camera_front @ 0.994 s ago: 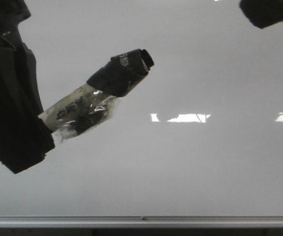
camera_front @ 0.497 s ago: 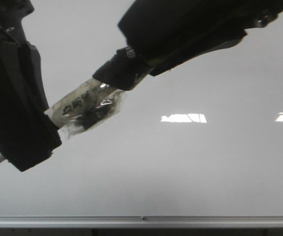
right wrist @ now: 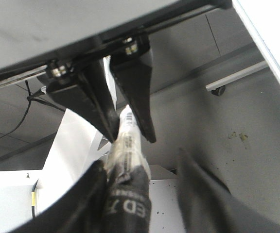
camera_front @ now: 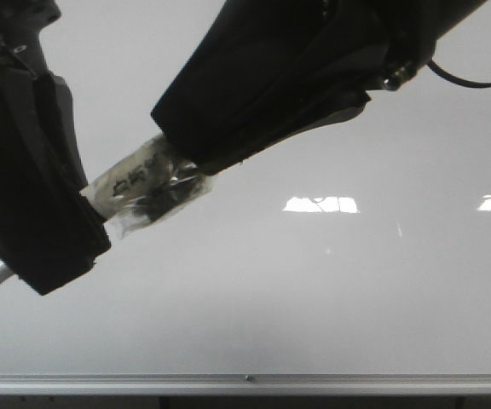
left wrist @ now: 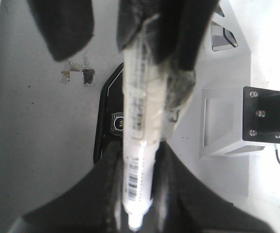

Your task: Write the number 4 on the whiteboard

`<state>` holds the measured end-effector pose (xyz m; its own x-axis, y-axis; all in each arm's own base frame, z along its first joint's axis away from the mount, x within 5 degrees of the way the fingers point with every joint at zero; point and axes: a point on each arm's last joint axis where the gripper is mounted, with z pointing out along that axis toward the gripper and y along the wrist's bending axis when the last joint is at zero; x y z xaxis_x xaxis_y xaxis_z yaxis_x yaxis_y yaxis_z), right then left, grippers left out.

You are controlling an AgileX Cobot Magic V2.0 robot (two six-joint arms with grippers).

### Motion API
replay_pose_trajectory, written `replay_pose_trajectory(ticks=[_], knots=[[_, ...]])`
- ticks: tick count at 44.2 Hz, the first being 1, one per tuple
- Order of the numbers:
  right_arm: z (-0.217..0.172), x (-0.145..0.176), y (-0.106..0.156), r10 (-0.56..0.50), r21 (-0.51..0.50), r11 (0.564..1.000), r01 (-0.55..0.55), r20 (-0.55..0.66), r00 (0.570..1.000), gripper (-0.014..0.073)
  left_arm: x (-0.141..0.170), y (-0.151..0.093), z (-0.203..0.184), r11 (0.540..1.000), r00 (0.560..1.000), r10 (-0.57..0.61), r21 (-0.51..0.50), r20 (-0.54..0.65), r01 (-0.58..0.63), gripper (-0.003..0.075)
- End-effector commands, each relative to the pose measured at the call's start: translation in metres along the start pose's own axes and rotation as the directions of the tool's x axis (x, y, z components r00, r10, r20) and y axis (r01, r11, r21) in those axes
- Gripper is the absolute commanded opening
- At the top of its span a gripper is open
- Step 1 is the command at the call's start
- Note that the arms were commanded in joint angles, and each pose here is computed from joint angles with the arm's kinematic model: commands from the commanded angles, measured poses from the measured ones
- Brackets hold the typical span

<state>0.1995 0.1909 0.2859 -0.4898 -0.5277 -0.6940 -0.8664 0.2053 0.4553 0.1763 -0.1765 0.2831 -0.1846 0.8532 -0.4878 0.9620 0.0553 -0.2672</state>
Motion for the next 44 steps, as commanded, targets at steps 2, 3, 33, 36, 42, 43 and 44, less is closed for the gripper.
replay_pose_trajectory(ticks=[2,3,33,36,42,43,44], knots=[[-0.01,-0.014,0.013,-0.027,-0.042,0.999,0.03,0.076,0.997,0.0166,-0.014,-0.015,-0.013,0.996,0.992,0.059,0.053,0.11,-0.065,-0.002],[-0.01,-0.014,0.014,-0.027,-0.046,0.998,0.031,0.074,0.997,0.0132,-0.015,-0.016,-0.013,0.996,0.99,0.065,0.058,0.122,-0.072,-0.002],[-0.034,-0.004,0.007,0.017,0.015,1.0,-0.018,0.061,0.998,-0.0062,-0.02,-0.008,-0.014,1.0,0.984,0.014,-0.018,0.175,-0.011,0.0646],[-0.04,0.006,0.005,0.038,0.057,0.998,-0.041,0.062,0.997,-0.0062,-0.02,-0.007,-0.014,0.999,0.983,0.014,-0.032,0.182,-0.009,0.0705],[-0.061,0.033,0.002,0.104,0.21,0.969,-0.129,0.126,0.987,-0.0062,-0.021,-0.006,-0.014,0.999,0.983,0.014,-0.035,0.184,-0.008,0.0658],[-0.064,0.036,0.003,0.107,0.234,0.963,-0.137,0.137,0.985,-0.0062,-0.021,-0.006,-0.014,0.999,0.983,0.014,-0.035,0.184,-0.008,0.0647],[-0.07,0.042,0.002,0.117,0.274,0.949,-0.157,0.157,0.981,-0.0062,-0.021,-0.006,-0.014,0.999,0.983,0.014,-0.035,0.184,-0.008,0.0638]])
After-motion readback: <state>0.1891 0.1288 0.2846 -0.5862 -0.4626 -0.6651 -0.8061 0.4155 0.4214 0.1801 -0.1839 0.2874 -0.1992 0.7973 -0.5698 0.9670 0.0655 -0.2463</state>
